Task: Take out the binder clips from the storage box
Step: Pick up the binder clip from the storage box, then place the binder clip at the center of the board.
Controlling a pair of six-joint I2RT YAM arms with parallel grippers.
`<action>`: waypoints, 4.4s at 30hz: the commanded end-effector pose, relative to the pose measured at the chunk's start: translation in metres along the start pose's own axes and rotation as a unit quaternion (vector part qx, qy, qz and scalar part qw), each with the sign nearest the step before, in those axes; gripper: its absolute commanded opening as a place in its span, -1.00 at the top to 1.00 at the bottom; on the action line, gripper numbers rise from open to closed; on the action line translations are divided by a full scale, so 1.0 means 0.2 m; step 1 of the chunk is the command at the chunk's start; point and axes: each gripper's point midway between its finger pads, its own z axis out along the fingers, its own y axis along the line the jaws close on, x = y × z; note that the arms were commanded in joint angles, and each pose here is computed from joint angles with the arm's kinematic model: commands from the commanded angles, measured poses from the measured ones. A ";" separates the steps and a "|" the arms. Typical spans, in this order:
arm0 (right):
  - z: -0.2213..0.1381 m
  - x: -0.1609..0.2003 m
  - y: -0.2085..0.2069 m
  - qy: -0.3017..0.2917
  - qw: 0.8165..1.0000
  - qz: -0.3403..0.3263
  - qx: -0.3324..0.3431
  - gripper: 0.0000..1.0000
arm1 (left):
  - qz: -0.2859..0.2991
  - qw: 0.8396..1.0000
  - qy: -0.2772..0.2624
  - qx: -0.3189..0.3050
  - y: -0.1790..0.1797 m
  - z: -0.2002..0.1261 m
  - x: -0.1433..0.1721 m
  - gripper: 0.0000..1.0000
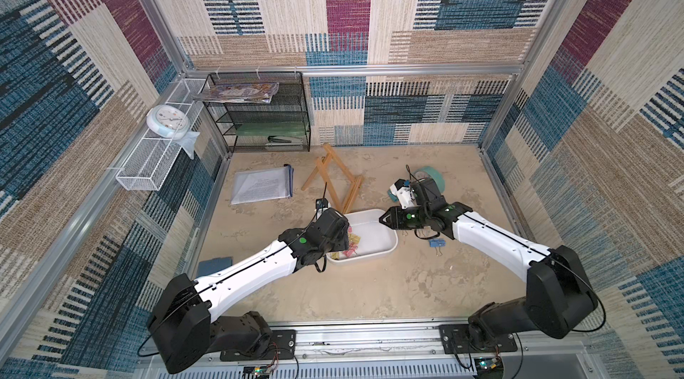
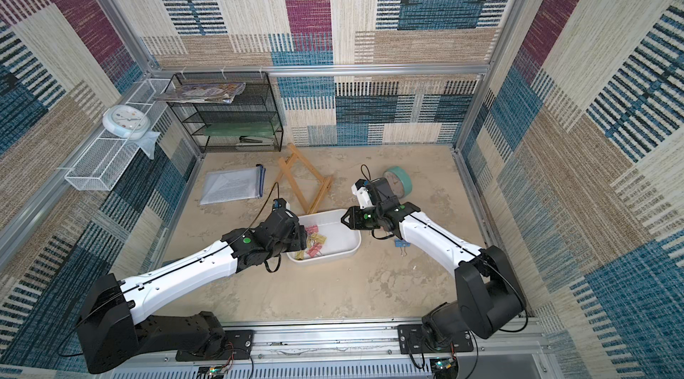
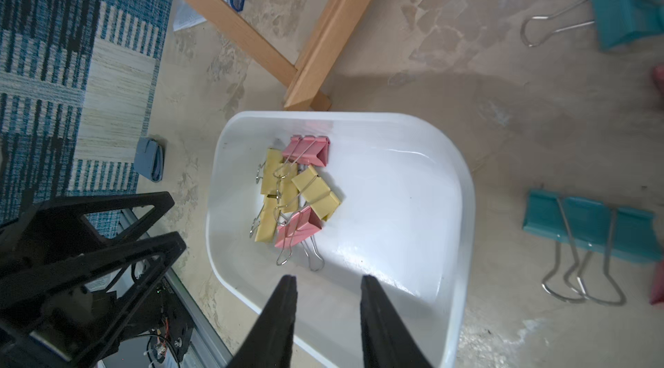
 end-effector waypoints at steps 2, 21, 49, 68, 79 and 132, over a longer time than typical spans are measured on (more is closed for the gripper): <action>0.09 -0.02 0.04 0.004 1.000 -0.019 0.005 0.26 | -0.001 1.000 0.017 -0.015 0.00 0.02 -0.02 -0.18; 0.27 0.07 0.02 0.022 0.999 0.038 -0.030 0.00 | 0.040 0.983 0.102 -0.144 0.02 0.32 -0.05 0.38; 0.28 0.06 0.00 0.023 0.998 0.048 -0.023 -0.02 | 0.073 0.968 0.110 -0.213 0.10 0.37 -0.03 0.97; 0.34 0.07 0.07 0.046 0.996 0.040 -0.064 0.02 | 0.185 0.933 0.027 -0.306 0.09 0.14 -0.21 1.00; 0.35 0.04 0.08 0.043 0.997 0.031 -0.064 0.11 | 0.147 0.946 -0.015 -0.289 0.12 -0.04 -0.27 1.00; 0.16 -0.16 0.22 -0.074 0.995 -0.034 -0.055 -0.26 | 0.033 0.925 0.138 -0.353 0.94 0.20 -0.03 0.88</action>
